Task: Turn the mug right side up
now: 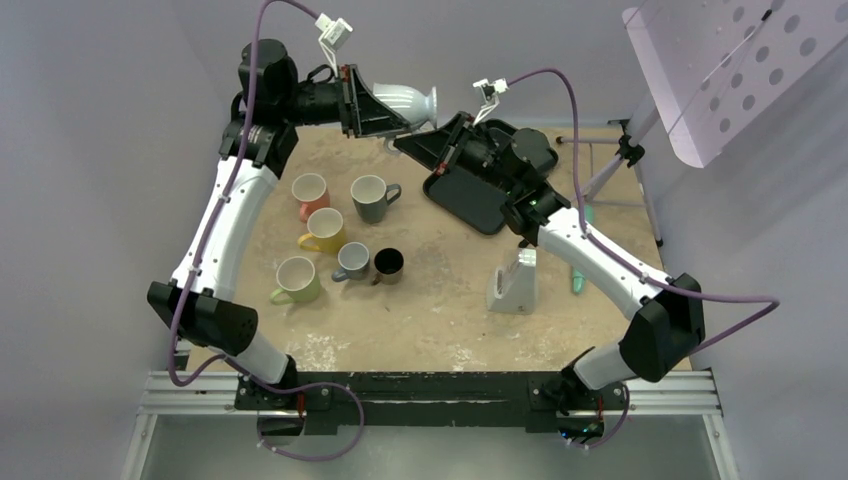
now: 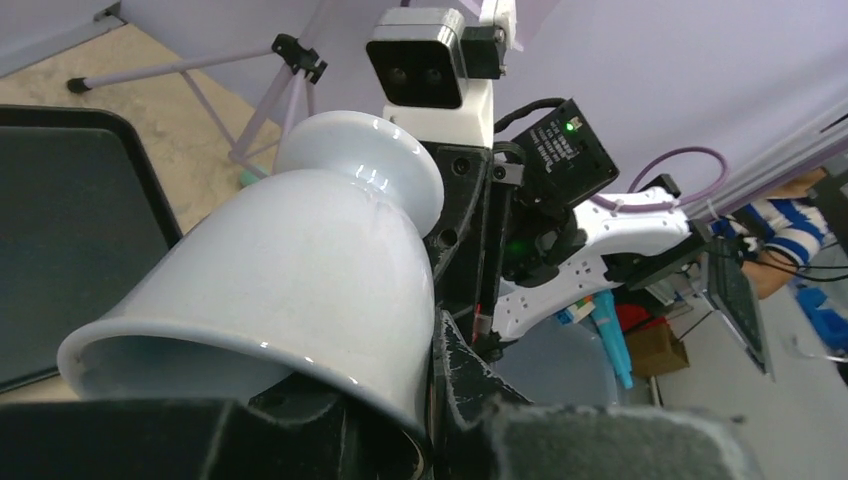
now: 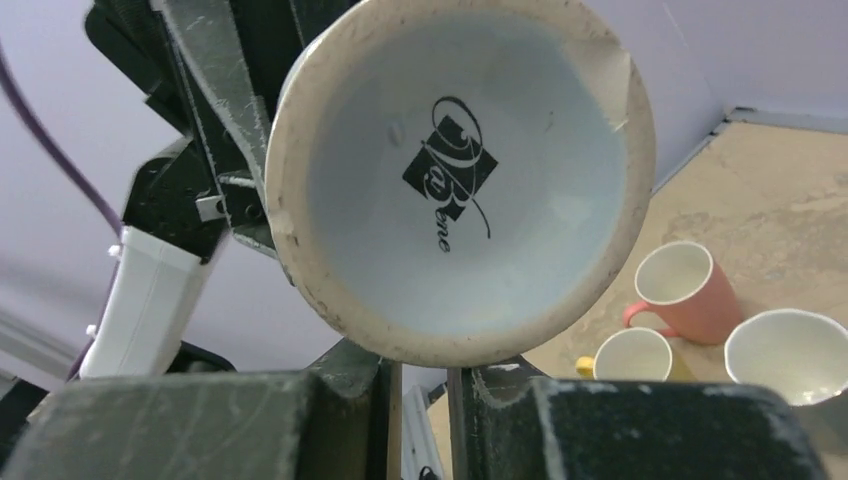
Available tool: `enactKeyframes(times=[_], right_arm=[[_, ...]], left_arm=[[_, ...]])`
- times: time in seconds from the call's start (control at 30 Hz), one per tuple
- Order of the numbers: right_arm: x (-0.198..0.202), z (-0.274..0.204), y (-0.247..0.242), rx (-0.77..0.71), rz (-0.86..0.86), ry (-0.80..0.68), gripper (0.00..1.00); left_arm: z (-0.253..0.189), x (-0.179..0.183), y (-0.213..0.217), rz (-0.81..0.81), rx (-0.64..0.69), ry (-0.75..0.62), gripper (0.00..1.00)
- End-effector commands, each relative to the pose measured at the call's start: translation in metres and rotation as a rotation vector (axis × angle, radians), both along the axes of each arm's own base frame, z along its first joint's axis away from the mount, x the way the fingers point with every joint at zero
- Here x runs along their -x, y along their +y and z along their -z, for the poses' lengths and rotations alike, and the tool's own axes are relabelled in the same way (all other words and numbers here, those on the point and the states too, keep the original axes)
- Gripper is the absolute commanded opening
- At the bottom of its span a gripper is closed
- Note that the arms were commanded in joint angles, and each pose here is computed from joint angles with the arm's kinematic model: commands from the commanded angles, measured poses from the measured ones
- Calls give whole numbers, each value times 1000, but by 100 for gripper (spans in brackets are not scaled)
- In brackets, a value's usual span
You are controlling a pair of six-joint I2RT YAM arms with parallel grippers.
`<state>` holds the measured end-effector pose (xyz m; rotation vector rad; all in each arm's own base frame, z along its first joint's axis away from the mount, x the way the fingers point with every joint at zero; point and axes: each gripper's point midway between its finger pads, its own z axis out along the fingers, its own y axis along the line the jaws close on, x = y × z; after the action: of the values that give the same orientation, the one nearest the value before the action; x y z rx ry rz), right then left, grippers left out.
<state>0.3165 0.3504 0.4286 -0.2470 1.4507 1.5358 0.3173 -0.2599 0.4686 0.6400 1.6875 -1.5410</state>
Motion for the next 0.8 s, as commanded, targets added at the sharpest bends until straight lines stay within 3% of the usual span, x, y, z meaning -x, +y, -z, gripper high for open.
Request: enactKeyframes(times=[0.0, 0.03, 0.13, 0.23, 0.37, 0.47, 0.63, 0.77], right_arm=[[-5, -9, 0, 73, 57, -87, 20], [-9, -3, 1, 110, 72, -76, 35], [-18, 14, 1, 198, 99, -59, 62], [-24, 31, -1, 271, 119, -39, 78], [-30, 43, -6, 340, 156, -28, 83], [-32, 46, -10, 377, 175, -37, 83], [-40, 59, -20, 469, 228, -26, 83], [-43, 62, -24, 505, 251, -35, 83]], left_arm=[[13, 6, 17, -123, -133, -33, 0], [24, 2, 25, -174, -203, -77, 0], [51, -18, 63, -382, -442, -194, 0], [69, -33, 111, -549, -695, -307, 0], [105, -40, 175, -651, -1051, -330, 0], [150, -31, 226, -600, -1307, -215, 0], [218, -19, 296, -563, -1430, 74, 0], [280, -13, 314, -493, -1475, 172, 0]])
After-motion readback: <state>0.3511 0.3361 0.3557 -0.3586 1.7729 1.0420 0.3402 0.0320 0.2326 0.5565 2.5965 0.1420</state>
